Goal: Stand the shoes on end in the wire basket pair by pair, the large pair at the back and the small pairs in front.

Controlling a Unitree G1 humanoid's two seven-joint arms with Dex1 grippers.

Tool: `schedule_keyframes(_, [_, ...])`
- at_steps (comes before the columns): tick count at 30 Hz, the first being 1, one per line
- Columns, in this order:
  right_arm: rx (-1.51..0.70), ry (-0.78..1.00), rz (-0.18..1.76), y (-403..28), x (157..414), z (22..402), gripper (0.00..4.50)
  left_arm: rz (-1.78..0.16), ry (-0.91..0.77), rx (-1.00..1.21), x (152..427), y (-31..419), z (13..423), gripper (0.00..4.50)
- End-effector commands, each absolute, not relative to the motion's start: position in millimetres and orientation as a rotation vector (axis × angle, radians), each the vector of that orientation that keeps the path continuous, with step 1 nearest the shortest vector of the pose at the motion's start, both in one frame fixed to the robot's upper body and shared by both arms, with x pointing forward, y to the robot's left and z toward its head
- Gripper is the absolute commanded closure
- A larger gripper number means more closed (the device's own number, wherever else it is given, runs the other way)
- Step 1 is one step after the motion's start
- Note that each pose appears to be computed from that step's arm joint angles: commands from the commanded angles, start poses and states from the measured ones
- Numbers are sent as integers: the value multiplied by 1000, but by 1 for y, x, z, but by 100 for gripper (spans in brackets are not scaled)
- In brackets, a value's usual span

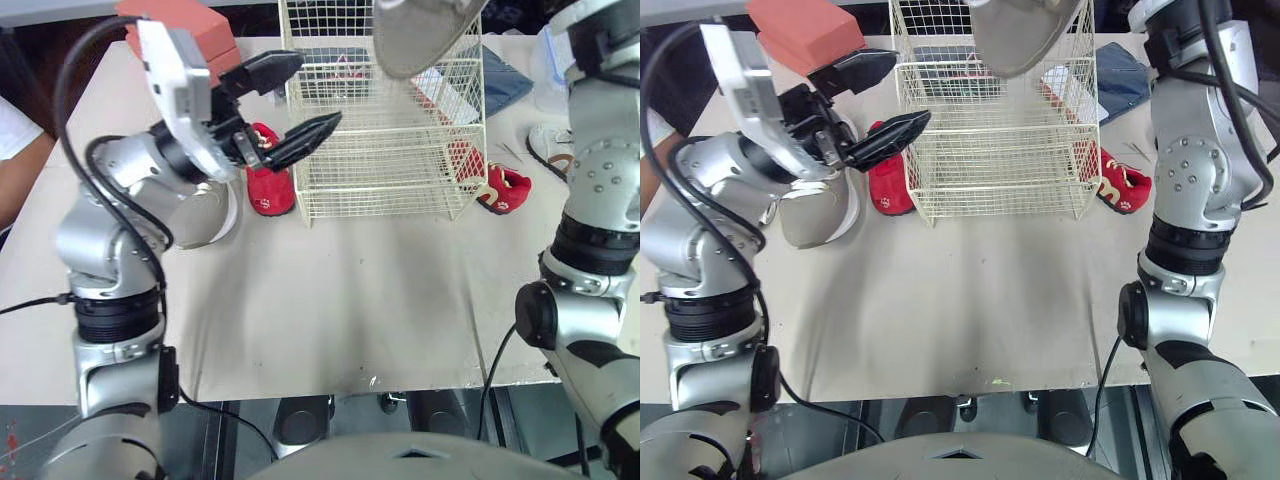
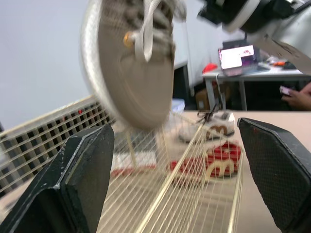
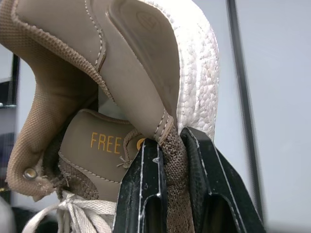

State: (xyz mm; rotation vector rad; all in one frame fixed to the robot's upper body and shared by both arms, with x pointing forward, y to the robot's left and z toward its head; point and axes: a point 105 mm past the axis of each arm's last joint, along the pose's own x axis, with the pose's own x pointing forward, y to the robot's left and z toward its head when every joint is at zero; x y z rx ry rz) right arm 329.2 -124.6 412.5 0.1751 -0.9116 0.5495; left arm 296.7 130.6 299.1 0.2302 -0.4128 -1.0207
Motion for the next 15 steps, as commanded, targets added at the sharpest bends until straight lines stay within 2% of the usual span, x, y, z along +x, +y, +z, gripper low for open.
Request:
schedule_keyframes(1, [119, -1097, 523, -129, 316, 440, 450, -1024, -399, 259, 287, 134, 311, 11])
schedule_keyframes(7, [-11, -1162, 549, -126, 332, 438, 450, -1053, -337, 196, 276, 137, 319, 11])
schedule_keyframes(15, [-82, -1068, 501, -145, 381, 400, 450, -1048, -314, 188, 269, 139, 323, 11])
